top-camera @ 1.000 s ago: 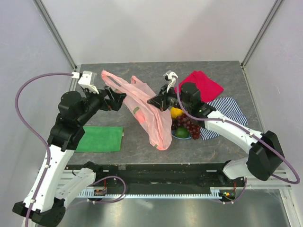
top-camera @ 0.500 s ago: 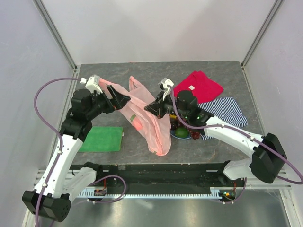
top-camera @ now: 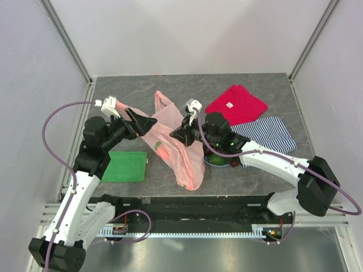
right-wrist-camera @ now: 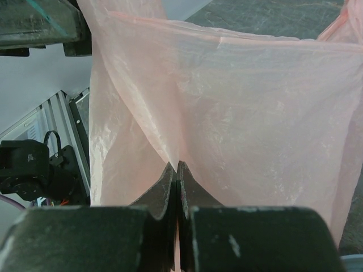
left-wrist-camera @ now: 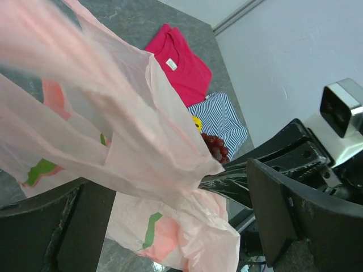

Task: Place the fruits into the plastic bag

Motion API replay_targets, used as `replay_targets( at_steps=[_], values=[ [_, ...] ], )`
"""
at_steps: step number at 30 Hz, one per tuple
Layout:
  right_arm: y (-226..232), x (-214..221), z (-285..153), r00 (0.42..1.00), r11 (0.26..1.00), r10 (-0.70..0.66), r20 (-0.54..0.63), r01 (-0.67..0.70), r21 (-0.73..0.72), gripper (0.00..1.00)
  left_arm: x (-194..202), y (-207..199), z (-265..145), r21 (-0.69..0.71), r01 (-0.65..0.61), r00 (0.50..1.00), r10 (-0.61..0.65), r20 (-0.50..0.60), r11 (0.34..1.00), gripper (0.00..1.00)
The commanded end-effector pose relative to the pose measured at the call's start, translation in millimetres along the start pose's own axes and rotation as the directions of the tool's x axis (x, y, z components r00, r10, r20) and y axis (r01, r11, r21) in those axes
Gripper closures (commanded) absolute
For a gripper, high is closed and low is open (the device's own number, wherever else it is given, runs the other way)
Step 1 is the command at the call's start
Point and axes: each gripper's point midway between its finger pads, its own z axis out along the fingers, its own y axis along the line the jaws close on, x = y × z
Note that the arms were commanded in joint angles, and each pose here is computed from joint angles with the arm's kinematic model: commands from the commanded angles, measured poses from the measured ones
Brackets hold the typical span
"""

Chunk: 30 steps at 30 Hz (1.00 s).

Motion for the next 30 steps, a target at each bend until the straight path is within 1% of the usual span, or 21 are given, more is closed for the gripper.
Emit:
replay_targets(
  at_steps=[1,4,8,9,10,11,12,13,14,15,16,17,18,20,21,23,24,25,26,29,30],
  values=[
    [9,-5,5,0.999,0.999,-0.029,0.019,0.029,-0.019,1.00,-8,-3,2,0.030,0.014,0.999,-0.016,0.043,0.999,0.01],
    [15,-1,5,0.999,0.998,-0.052,0.011,0.052,-0.029,1.00,-3,11,8,-0.017,0.040,0.999,-0.040,0.026,0.999,0.03],
    [24,8,3,0.996,0.995,-0.090,-0.013,0.089,-0.049,1.00,-3,25,12,-0.073,0.033,0.998,-0.029,0.048,0.997,0.19],
    [25,12,3,0.995,0.994,-0.094,-0.023,0.092,-0.052,1.00,-3,30,12,-0.087,0.016,0.999,-0.011,0.050,0.996,0.31],
    [29,18,3,0.995,0.994,-0.096,-0.035,0.094,-0.059,1.00,-3,33,12,-0.098,0.005,0.999,0.000,0.054,0.995,0.40],
    [31,23,4,0.994,0.994,-0.094,-0.046,0.091,-0.064,1.00,-4,36,12,-0.108,-0.009,0.998,0.016,0.062,0.994,0.59],
    [30,29,4,0.994,0.994,-0.091,-0.060,0.088,-0.062,1.00,-1,40,12,-0.119,-0.038,0.998,0.044,0.055,0.992,0.69],
    [34,34,4,0.993,0.994,-0.090,-0.071,0.085,-0.069,0.95,-3,39,9,-0.112,-0.065,0.995,0.073,0.067,0.992,0.79],
    [35,38,4,0.993,0.995,-0.084,-0.082,0.078,-0.069,0.87,-2,36,8,-0.092,-0.095,0.993,0.101,0.065,0.991,0.93],
    [36,38,4,0.994,0.995,-0.072,-0.087,0.066,-0.069,0.59,-1,37,6,-0.085,-0.151,0.986,0.157,0.063,0.985,0.99],
    [36,38,3,0.994,0.997,-0.054,-0.093,0.048,-0.064,0.49,-5,32,4,-0.070,-0.189,0.978,0.194,0.082,0.980,0.99],
    [38,32,1,0.996,0.997,-0.047,-0.080,0.042,-0.063,0.43,-7,21,-2,-0.027,-0.241,0.965,0.243,0.096,0.970,0.99],
    [40,21,0,0.997,0.998,-0.045,-0.057,0.042,-0.056,0.32,-12,14,-6,-0.004,-0.332,0.937,0.331,0.113,0.943,0.98],
    [44,0,-7,0.999,0.999,-0.031,-0.016,0.030,-0.042,0.25,-15,-7,-17,0.067,-0.435,0.895,0.423,0.144,0.898,0.98],
    [40,-15,-9,1.000,1.000,-0.020,0.011,0.020,0.003,0.17,-18,-14,-22,0.089,-0.526,0.845,0.508,0.166,0.846,0.98],
    [36,-36,-15,0.998,0.998,0.027,0.054,-0.029,0.051,0.11,-15,-29,-33,0.142,-0.612,0.788,0.584,0.198,0.778,0.98],
    [29,-52,-17,0.995,0.995,0.054,0.085,-0.061,0.082,0.08,-16,-31,-36,0.141,-0.666,0.742,0.634,0.218,0.732,0.98],
    [25,-60,-18,0.992,0.992,0.081,0.101,-0.091,0.092,0.07,-16,-33,-39,0.147,-0.691,0.720,0.655,0.231,0.708,0.98],
    [22,-67,-18,0.979,0.980,0.163,0.119,-0.175,0.094,0.05,-16,-34,-41,0.143,-0.725,0.685,0.686,0.244,0.673,0.99],
    [10,-93,-15,0.935,0.943,0.317,0.160,-0.329,0.053,0.05,-17,-42,-48,0.151,-0.768,0.637,0.720,0.275,0.622,0.98],
    [3,-98,-14,0.924,0.933,0.345,0.167,-0.357,0.044,0.04,-16,-45,-49,0.161,-0.773,0.632,0.722,0.280,0.614,0.98]
  ],
)
